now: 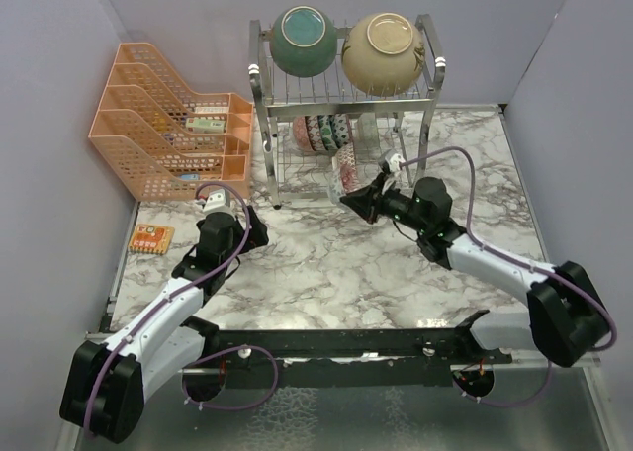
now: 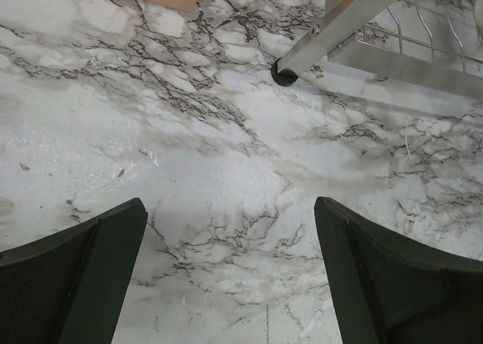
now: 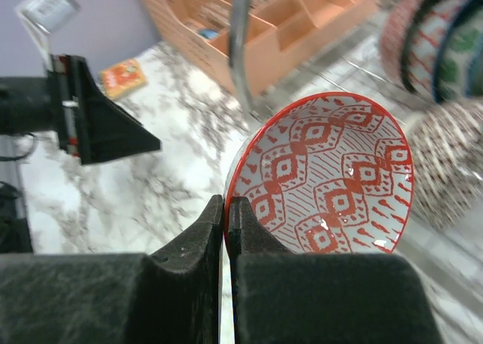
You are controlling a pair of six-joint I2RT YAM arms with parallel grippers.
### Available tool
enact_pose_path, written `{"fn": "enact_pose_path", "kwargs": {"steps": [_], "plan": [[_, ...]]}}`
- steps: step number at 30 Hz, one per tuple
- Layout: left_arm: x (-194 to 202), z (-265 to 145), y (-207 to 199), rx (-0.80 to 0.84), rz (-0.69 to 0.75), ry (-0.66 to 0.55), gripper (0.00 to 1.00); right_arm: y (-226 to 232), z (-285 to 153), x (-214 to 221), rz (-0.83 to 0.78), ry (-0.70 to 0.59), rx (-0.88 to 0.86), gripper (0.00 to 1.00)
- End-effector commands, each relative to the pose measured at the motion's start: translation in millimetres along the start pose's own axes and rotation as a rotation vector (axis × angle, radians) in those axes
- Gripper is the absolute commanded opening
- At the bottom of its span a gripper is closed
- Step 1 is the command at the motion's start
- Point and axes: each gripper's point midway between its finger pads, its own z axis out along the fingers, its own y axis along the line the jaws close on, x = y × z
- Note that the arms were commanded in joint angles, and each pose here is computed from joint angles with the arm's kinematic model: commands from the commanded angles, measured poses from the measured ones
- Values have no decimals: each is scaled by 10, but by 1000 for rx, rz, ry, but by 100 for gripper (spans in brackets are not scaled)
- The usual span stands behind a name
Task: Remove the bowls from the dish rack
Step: Pick up the bowl from the dish rack, then place the bowl at the corner of the board.
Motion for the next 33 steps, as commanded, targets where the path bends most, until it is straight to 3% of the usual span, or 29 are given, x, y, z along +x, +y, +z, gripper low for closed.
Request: {"fn": "enact_pose_path", "kwargs": {"steps": [1, 15, 26, 33], "plan": [[13, 36, 13, 3, 2, -7, 96, -420, -405, 101, -85, 32, 308, 1], [105, 60, 5, 22, -24, 8, 96, -1541, -1397, 831, 64, 333, 1013, 1], [130, 92, -14, 32, -25, 14, 96, -2102, -1847, 890, 57, 394, 1310, 1], [138, 101, -40, 45, -13, 25, 95, -2435, -2064, 939, -34, 511, 1444, 1]]}}
